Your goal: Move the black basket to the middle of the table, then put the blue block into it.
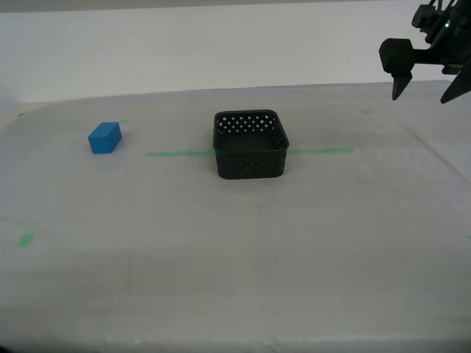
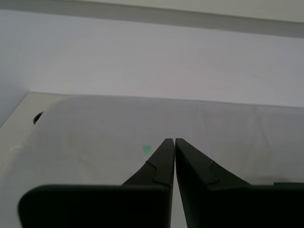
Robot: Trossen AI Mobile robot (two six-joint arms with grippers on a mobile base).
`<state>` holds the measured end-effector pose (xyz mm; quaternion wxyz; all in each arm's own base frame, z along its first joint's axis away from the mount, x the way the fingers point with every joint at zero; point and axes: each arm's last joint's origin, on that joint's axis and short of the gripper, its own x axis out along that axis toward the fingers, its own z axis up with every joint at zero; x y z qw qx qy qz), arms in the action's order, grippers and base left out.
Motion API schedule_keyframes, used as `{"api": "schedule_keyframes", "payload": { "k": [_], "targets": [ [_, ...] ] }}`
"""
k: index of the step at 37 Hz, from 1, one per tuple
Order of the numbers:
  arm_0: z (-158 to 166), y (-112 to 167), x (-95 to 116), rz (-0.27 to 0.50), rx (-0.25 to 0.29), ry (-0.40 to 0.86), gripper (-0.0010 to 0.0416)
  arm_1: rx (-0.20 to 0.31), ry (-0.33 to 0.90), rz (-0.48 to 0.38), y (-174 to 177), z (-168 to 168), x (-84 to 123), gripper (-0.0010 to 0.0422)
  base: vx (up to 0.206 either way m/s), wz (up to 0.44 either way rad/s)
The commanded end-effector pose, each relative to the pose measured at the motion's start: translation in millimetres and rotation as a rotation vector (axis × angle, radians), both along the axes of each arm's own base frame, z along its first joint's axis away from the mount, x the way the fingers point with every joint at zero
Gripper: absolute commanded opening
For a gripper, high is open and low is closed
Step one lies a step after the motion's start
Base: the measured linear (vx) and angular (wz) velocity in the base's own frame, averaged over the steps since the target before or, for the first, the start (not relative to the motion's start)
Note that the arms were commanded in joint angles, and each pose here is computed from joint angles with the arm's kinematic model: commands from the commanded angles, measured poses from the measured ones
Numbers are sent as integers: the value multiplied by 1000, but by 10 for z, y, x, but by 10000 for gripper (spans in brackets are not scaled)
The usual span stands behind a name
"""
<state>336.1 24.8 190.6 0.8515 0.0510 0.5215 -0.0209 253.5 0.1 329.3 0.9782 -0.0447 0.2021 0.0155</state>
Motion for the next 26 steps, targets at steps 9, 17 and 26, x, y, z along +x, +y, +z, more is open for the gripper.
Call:
{"api": "schedule_keyframes", "payload": {
  "k": [9,17,26],
  "targets": [
    [5,1,1,1,-1,-2,399,2,183,0,1,22,284,0,0,0],
    [5,1,1,1,-1,-2,398,15,316,-8,2,22,503,0,0,0],
    [5,3,0,1,-1,-2,399,20,420,-11,6,24,691,0,0,0]
  ]
}}
